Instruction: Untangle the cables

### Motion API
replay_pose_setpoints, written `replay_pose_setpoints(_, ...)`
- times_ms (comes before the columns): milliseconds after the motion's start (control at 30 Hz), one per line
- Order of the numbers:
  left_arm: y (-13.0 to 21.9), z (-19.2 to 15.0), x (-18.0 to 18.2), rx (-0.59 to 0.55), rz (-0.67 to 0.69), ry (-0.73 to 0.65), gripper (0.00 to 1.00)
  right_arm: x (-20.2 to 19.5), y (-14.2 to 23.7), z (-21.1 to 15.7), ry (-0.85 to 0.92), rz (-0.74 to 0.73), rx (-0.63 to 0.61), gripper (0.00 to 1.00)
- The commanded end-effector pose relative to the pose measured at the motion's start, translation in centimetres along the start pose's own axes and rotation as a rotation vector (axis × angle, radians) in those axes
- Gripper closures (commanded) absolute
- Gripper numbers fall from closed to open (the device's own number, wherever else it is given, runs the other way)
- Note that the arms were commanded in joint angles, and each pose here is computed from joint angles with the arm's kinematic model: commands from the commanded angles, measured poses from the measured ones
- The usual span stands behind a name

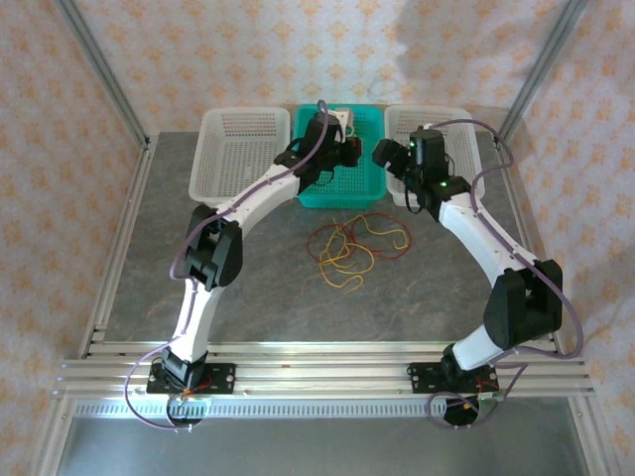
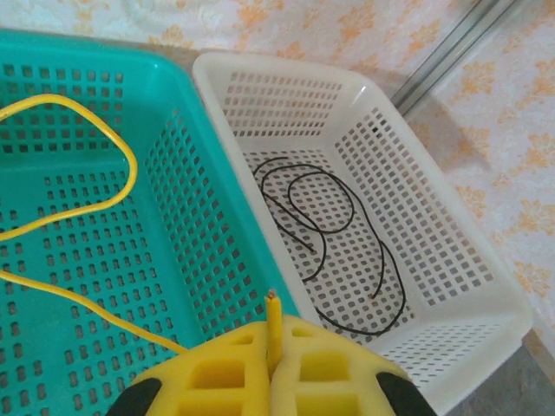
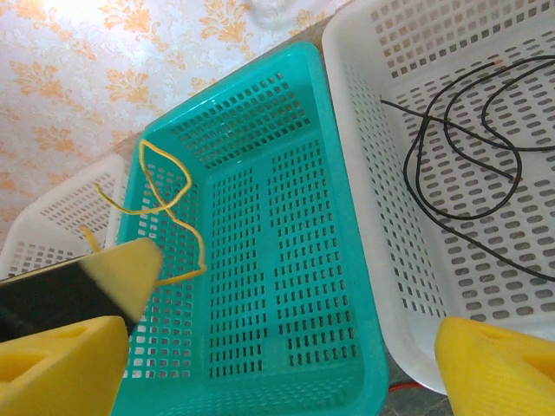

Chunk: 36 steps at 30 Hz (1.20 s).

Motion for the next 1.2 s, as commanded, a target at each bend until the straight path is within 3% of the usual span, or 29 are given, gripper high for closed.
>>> replay_pose_setpoints(0, -0.7, 1.0, 0.1, 0.003, -0.010, 0.061, 1.00, -0.3, 0.1, 0.4, 0.016, -0.041, -0.003, 0.09)
replay_pose_setpoints(267, -4.0, -0.9, 3.0, 0.067, 0.084, 0.125, 1.00, -0.4, 0.0, 0.1, 0.013, -0.033, 0.028, 0.09)
replay_pose_setpoints(667, -5.0, -2.2, 5.1, 0.092, 0.173, 0.152, 1.00, 0.2, -1.4, -1.0, 0.009, 0.051, 0.109, 0.10)
replay_pose_setpoints(867, -4.9, -2.2, 5.3, 0.094, 0.196, 0.145, 0.89, 0.1, -1.1, -0.9, -0.008, 0.039, 0.107, 0.09)
replay_pose_setpoints(1033, -3.8, -1.4, 4.5, 0.075, 0.230, 0.092, 0.87, 0.2, -0.1, -0.6, -0.003, 0.049, 0.085, 0.09)
replay_pose_setpoints(1167, -2.5, -0.6, 3.4, 0.049, 0.224, 0.055, 0.72, 0.0, 0.8, -0.6, 0.017, 0.048, 0.065, 0.09)
Point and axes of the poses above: each hand's point on the last joint's axis, 136 mm out from that joint toward the fingers, its own y axis back along the fingers, its own x axis along the line the jaws close on, z = x × y, the point moved 9 cm from there along y, back along the fingers, and after that the axes turned 10 degrees about y, right-handed, at the moved point
